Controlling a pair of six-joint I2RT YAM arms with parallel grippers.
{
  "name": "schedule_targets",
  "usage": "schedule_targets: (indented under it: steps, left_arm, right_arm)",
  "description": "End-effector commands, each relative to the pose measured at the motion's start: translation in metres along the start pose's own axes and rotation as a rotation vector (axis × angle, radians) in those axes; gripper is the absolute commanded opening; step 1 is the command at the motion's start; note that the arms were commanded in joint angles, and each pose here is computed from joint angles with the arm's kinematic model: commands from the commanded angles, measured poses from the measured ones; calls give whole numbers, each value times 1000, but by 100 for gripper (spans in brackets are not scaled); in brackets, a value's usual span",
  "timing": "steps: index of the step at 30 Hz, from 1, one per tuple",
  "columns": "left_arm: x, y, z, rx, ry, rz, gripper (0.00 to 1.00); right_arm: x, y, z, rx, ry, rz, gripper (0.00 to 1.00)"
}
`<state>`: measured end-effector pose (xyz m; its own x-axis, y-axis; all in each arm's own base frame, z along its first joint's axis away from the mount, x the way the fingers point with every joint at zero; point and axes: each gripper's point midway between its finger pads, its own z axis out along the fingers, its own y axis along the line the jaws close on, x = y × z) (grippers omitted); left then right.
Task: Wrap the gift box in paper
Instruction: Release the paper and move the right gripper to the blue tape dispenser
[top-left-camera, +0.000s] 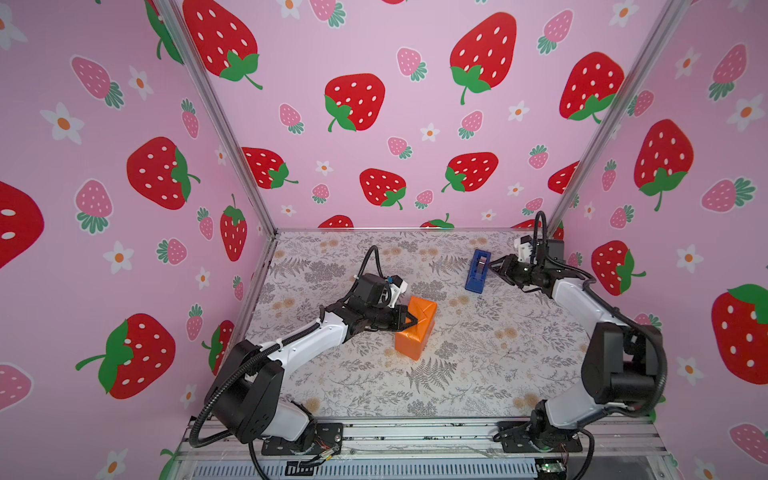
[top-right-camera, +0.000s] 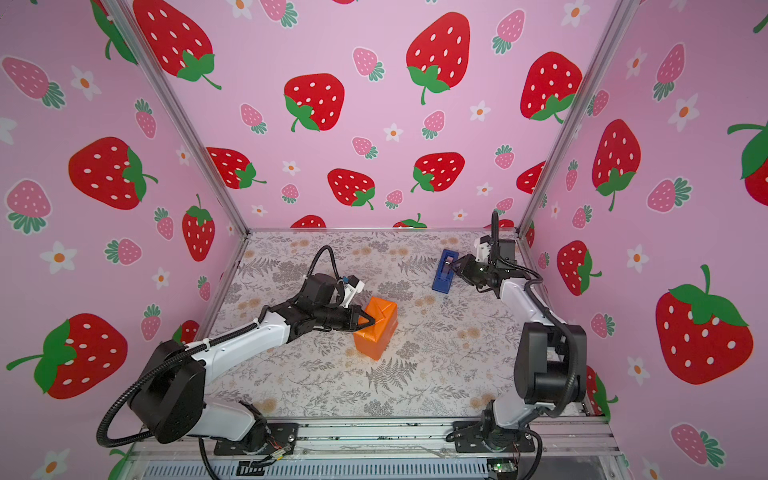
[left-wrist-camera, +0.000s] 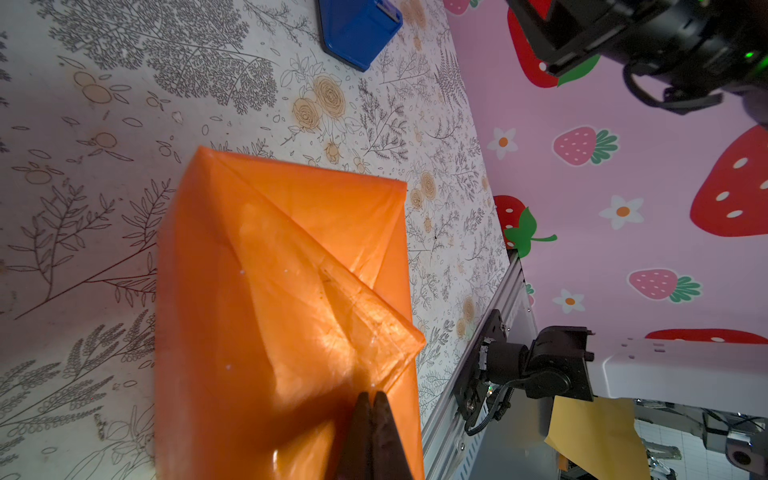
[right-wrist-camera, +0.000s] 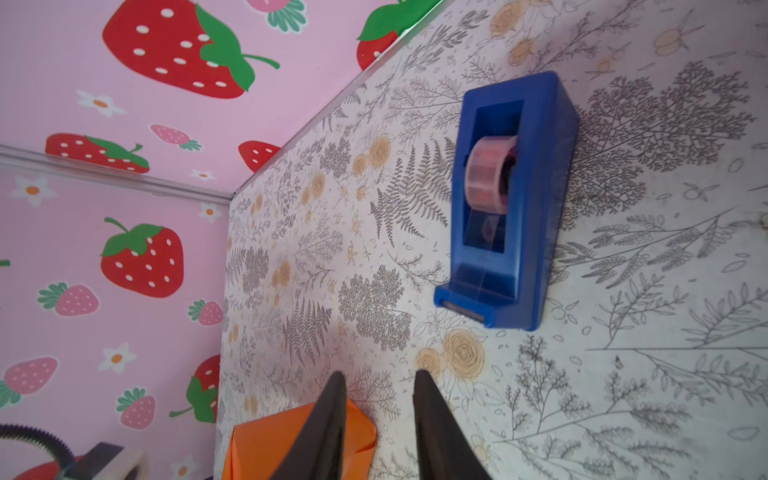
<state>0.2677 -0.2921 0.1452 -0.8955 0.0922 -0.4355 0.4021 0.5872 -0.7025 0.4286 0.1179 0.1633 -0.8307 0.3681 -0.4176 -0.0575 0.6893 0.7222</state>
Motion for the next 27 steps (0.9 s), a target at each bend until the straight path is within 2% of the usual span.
schedule_targets:
  steps: [1,4,8,17,21,27]
  left_arm:
    - [32,30,3,-106,92,-75,0]
    - [31,30,4,-99,96,-77,0]
    - [31,29,5,-96,100,-75,0]
    - [31,28,4,-98,100,-75,0]
    - [30,28,4,-99,97,-77,0]
    - [31,29,4,-100,102,-79,0]
  right_arm:
    - [-9,0,12,-103,33,-31,32]
    - [-15,-19,29,-95,58,-4,33]
    - [-11,-29,53,-155,114,42,34]
    - [-3,-53,77,-151,160,100,34]
    - [2,-49,83,-223,190,134,31]
    - [7,-51,91,-258,228,183,21]
